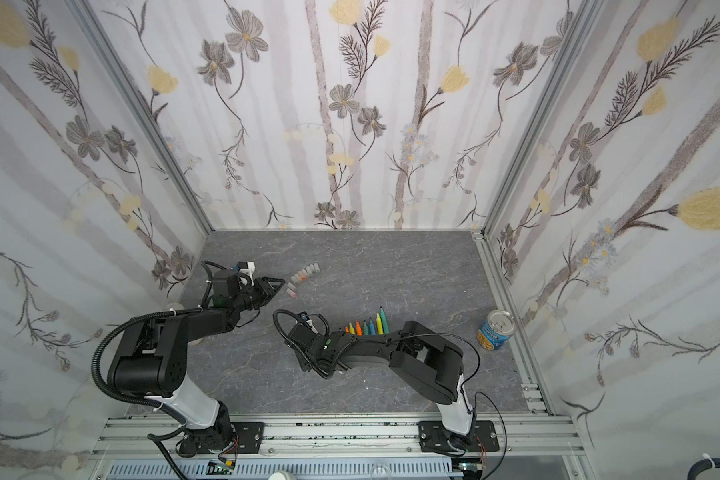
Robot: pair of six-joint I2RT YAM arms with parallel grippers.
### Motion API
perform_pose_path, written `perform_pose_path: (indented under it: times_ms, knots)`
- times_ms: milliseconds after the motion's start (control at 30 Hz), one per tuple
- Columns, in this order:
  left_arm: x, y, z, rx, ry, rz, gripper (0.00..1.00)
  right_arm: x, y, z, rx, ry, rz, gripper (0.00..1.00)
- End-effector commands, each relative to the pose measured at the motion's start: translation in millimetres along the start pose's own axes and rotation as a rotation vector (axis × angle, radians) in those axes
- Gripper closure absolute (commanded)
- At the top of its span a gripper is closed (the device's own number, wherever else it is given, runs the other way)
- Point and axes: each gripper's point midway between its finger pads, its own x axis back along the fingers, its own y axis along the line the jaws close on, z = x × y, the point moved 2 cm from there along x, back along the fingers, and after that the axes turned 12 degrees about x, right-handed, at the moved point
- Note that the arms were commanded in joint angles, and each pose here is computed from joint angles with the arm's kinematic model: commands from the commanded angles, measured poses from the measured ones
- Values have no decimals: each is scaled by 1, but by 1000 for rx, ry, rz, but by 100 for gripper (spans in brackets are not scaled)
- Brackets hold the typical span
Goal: Open the pen caps
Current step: 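Move the right gripper over the capped pink highlighter and close on it, then lift the pink highlighter with the right gripper while the left reaches toward its cap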
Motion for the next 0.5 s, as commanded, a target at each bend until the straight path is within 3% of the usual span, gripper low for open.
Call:
perform_pose_path:
  times_ms: [0, 133, 367, 467]
  knots:
    - [1, -4, -1, -10, -1, 18, 61, -5, 2, 8, 10, 31, -3, 66]
    - [1, -3, -1, -13, 0, 11, 60, -14, 0, 18, 16, 61, 5, 71]
    - [-1, -1, 0, -3, 6, 14, 60, -13, -4, 26, 30, 76, 23, 97]
    - [-2, -2, 3, -3, 13, 11, 60, -2, -7, 18, 27, 36, 27, 100]
